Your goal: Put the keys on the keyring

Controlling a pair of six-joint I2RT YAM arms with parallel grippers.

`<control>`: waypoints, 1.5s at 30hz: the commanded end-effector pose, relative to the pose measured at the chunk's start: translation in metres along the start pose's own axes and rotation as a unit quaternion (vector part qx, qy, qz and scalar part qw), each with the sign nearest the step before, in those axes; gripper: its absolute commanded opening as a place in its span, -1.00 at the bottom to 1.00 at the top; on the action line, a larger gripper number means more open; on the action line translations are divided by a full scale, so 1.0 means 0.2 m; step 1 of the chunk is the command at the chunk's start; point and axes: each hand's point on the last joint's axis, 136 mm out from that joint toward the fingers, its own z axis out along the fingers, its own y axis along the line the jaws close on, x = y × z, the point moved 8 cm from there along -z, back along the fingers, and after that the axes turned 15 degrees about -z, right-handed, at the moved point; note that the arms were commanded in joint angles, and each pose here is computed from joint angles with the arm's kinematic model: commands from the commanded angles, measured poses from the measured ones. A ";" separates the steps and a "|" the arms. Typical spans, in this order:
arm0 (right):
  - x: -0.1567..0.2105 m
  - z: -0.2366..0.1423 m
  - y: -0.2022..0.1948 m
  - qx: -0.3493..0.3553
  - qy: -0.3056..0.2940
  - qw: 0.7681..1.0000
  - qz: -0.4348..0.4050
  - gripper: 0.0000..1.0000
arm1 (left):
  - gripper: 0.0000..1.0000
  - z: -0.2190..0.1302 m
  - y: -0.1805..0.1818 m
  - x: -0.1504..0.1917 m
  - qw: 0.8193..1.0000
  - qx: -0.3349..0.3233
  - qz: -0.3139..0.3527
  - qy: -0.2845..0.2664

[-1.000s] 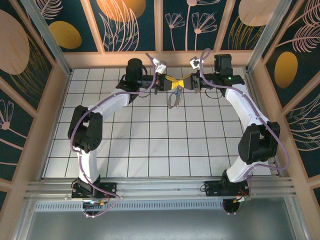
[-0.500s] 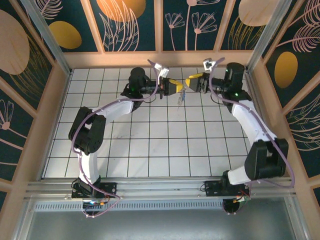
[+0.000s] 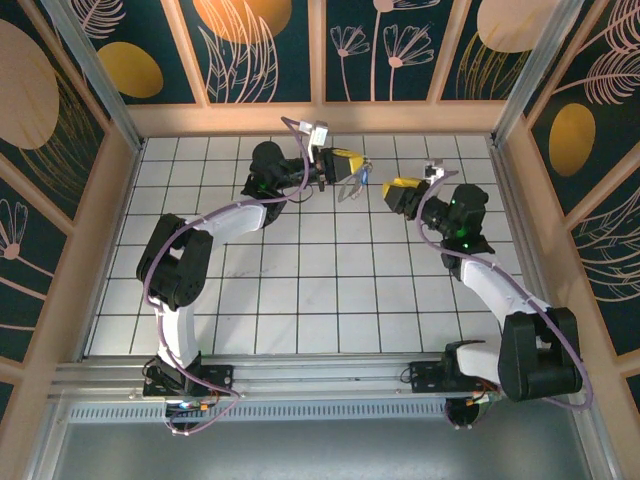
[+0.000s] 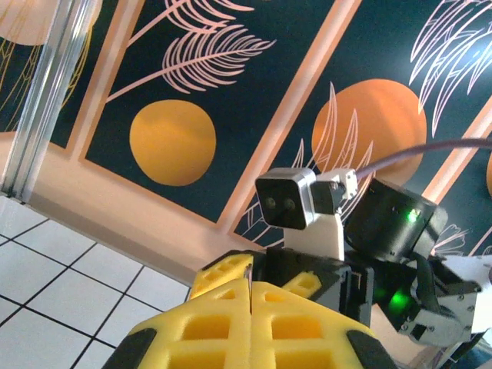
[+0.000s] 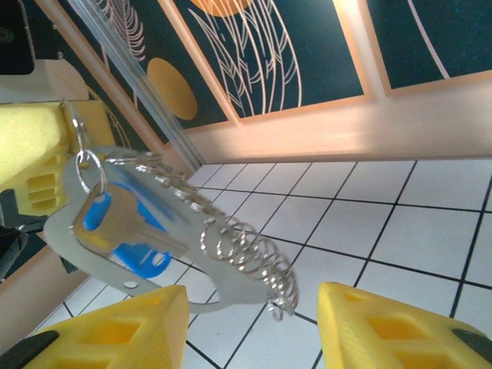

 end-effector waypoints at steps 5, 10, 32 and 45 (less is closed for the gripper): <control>-0.10 0.05 0.15 -0.020 -0.056 0.996 -0.066 0.00 | -1.00 -0.02 -0.13 -0.08 0.999 0.025 0.023 -0.035; -0.13 0.10 0.18 -0.026 -0.058 0.995 -0.076 0.00 | -1.00 -0.02 -0.13 -0.09 0.999 0.027 0.024 -0.034; -0.15 0.24 0.21 -0.053 -0.041 0.993 -0.095 -0.84 | -1.00 -0.01 -0.14 -0.09 0.999 0.031 0.026 -0.033; -0.15 0.26 0.30 -0.104 -0.019 0.988 -0.113 -1.00 | -1.00 -0.02 -0.15 -0.10 0.998 0.034 0.027 -0.036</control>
